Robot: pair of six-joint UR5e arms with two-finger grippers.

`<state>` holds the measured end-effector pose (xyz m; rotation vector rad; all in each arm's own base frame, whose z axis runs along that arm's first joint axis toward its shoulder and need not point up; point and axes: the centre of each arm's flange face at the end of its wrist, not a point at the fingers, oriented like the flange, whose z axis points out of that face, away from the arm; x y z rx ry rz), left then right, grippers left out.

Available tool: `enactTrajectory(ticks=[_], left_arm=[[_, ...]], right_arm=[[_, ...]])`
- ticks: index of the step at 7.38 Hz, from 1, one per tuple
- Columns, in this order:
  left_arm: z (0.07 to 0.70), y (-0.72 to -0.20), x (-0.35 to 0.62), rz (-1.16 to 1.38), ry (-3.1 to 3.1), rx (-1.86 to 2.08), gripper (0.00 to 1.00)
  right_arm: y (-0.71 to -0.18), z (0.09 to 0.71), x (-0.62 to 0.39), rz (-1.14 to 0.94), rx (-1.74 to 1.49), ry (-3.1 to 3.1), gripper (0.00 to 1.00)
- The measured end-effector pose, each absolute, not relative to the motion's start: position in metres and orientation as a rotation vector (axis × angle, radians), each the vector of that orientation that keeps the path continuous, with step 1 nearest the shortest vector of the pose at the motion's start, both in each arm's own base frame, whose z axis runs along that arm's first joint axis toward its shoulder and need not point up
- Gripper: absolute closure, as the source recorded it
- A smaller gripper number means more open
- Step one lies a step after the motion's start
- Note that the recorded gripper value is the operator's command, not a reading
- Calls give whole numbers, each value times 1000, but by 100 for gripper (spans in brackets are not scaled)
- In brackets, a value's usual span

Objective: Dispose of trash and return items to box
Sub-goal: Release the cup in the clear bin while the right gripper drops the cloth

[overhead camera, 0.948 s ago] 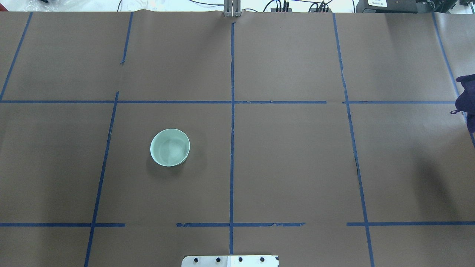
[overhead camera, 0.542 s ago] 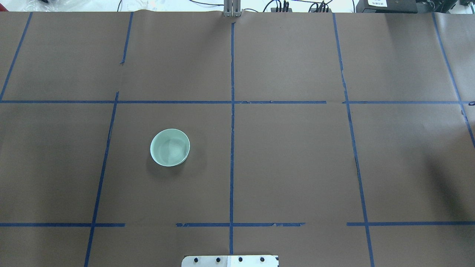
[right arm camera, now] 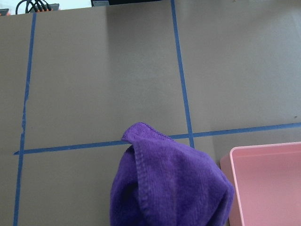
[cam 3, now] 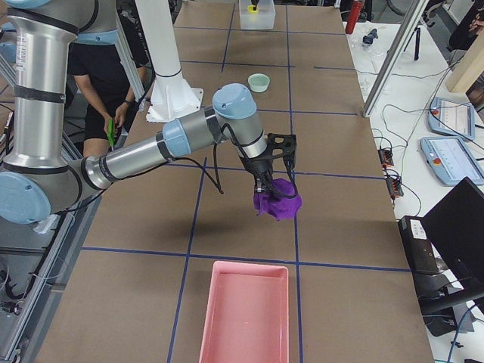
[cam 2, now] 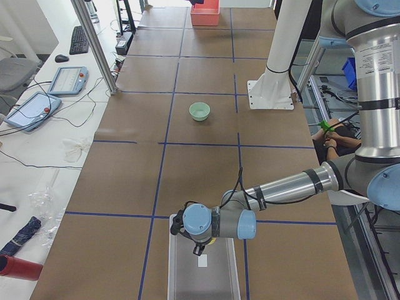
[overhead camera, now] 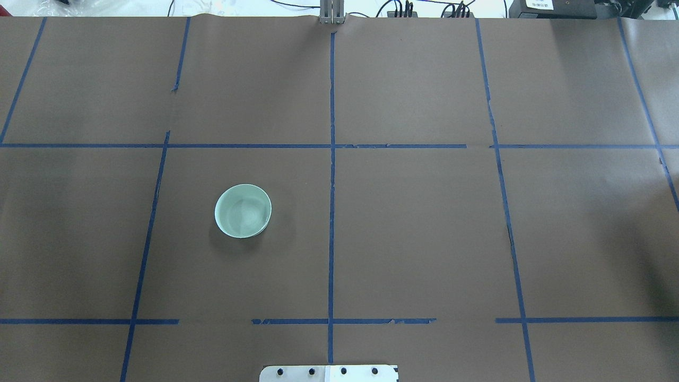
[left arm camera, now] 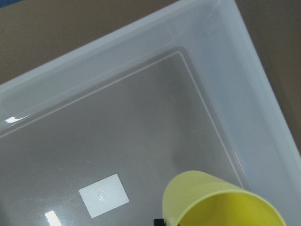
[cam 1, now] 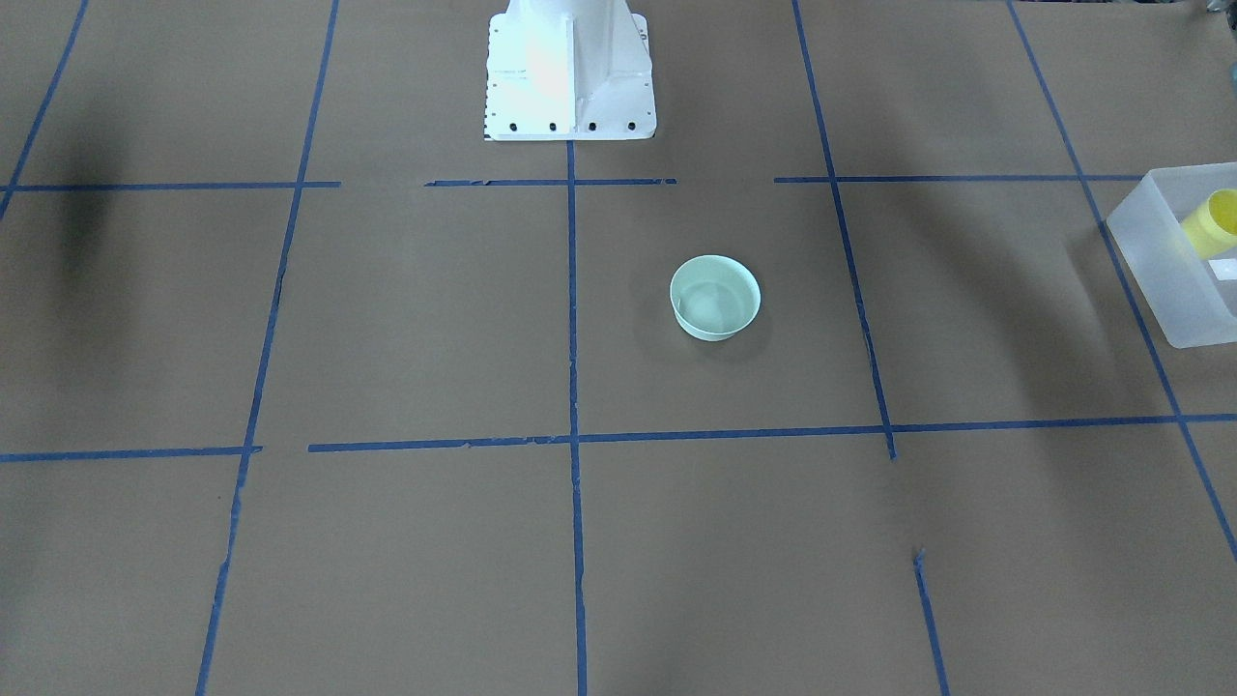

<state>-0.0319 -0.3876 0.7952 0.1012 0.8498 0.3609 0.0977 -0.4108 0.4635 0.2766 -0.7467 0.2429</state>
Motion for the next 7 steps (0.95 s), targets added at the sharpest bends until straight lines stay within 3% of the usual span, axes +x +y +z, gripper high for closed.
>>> enactTrajectory(ticks=[1, 4, 7], left_arm=[[799, -387, -29, 361, 848, 102, 1], [796, -394, -26, 397, 822, 155, 0], [706, -422, -58, 378, 749, 302, 0]], right_arm=[[-408, 464, 107, 249, 287, -750, 100], [-405, 468, 121, 239, 308, -750, 100], [-404, 483, 135, 182, 331, -700, 100]])
